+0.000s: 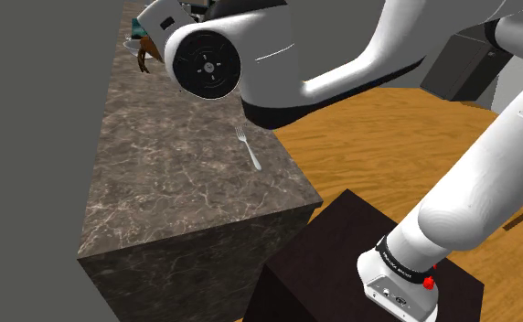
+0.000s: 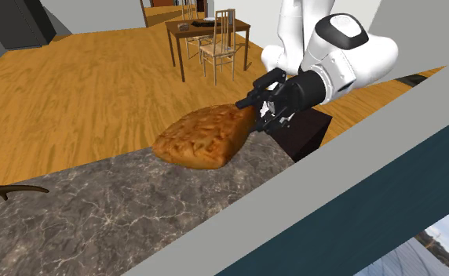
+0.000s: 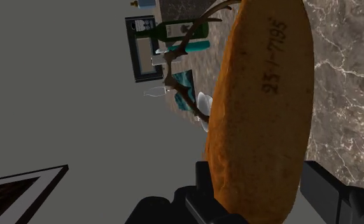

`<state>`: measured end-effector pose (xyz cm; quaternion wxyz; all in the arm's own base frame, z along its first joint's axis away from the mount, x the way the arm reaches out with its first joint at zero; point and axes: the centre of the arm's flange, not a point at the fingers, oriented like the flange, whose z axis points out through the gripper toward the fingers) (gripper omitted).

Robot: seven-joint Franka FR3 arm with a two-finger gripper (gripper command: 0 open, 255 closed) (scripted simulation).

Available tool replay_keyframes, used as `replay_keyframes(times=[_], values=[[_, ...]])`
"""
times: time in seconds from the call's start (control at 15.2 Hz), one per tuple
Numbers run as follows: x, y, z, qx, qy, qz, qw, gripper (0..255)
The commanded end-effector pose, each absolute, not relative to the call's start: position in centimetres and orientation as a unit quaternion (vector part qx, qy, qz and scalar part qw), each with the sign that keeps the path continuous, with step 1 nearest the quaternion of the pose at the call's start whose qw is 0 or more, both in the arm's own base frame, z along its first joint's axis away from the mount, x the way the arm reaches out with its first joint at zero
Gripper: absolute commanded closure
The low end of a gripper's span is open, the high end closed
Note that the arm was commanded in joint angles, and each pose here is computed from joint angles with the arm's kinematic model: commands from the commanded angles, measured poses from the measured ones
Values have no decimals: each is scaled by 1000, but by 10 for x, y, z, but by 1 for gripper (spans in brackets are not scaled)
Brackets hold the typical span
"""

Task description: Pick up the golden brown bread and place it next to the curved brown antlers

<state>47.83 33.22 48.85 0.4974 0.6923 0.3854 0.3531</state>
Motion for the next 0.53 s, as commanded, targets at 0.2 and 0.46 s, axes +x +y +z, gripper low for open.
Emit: replay_keyframes(times=[0.2, 0.46], values=[[479, 331, 516, 692, 385, 354, 498, 255], [479, 331, 537, 692, 385, 354, 498, 255]])
